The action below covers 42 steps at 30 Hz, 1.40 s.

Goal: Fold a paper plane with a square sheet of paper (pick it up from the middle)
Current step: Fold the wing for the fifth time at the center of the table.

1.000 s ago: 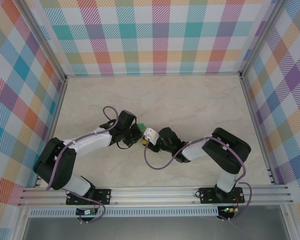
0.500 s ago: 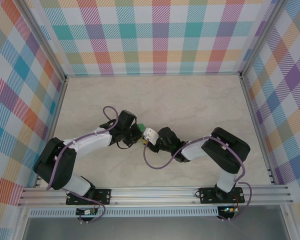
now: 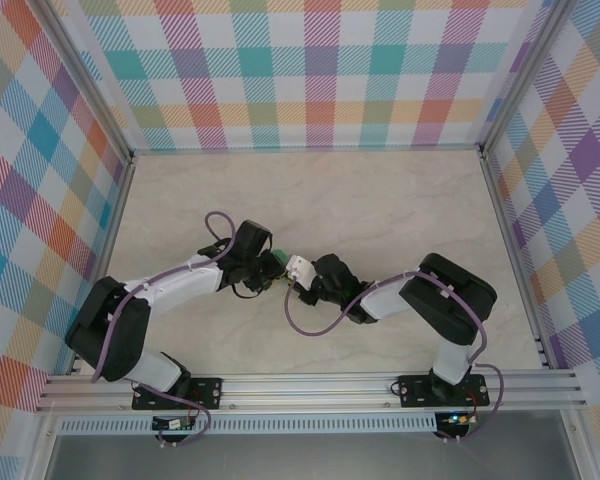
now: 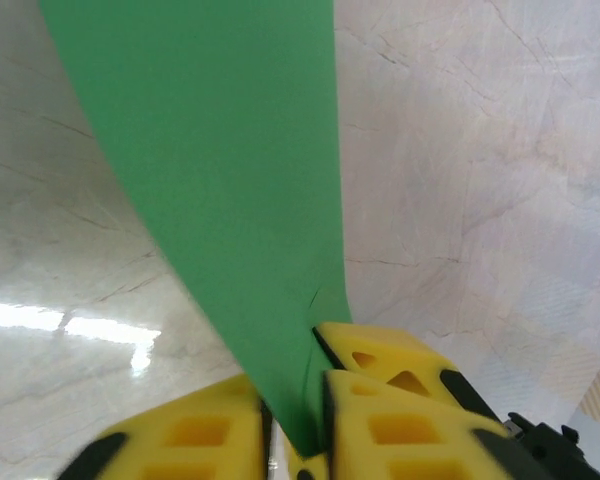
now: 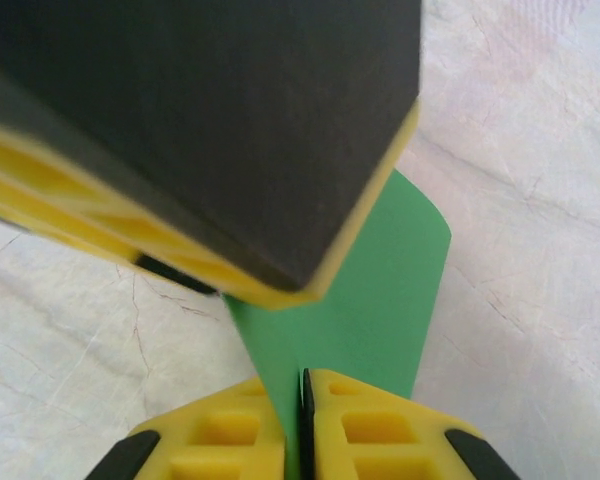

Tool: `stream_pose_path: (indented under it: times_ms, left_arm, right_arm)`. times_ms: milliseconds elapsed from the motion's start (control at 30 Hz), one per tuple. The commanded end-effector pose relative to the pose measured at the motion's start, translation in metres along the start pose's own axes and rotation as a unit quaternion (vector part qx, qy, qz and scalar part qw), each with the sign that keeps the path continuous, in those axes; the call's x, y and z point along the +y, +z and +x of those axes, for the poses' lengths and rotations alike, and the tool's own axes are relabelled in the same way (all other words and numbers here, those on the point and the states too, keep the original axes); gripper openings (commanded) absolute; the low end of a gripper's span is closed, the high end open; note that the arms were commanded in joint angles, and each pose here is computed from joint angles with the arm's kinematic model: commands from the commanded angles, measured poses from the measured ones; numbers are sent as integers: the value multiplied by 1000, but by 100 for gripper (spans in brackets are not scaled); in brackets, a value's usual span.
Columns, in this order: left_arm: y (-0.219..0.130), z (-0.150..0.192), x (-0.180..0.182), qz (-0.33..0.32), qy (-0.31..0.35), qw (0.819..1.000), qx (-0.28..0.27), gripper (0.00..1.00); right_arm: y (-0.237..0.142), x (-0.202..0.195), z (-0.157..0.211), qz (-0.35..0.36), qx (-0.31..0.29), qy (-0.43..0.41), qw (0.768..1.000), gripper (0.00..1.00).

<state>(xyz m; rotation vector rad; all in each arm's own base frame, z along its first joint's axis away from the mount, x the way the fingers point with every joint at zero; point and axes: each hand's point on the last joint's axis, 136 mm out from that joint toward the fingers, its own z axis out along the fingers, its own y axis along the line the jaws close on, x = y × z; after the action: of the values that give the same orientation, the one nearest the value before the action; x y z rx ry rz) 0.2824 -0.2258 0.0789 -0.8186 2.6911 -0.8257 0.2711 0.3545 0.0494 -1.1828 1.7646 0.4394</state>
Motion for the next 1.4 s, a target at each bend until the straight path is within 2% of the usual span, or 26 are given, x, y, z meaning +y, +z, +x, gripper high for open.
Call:
stream_pose_path:
  times_ms: [0, 167, 367, 567, 800, 1133, 1367]
  left_arm:
    - [-31, -20, 0, -3, 3, 999, -41, 33]
    - [-54, -34, 15, -7, 0, 997, -80, 47]
    - [-58, -27, 24, 46, -5, 994, -96, 51]
    - [-50, -14, 31, 103, -3, 991, -84, 41]
    - [-32, -2, 30, 132, 6, 989, -62, 28]
    - [-9, 1, 19, 129, 27, 990, -42, 20]
    - [2, 0, 8, 129, 45, 990, -36, 17]
  right_arm:
    - [0, 7, -9, -23, -4, 41, 999, 10]
    - [-1, 23, -9, -71, 15, 125, 989, 9]
    - [-2, 32, -13, -111, 36, 230, 966, 9]
    - [-3, 30, -13, -148, 56, 337, 928, 9]
    - [1, 30, -12, -174, 72, 409, 893, 11]
    - [2, 33, -1, -182, 106, 441, 873, 14]
    - [0, 41, 11, -191, 133, 457, 858, 21]
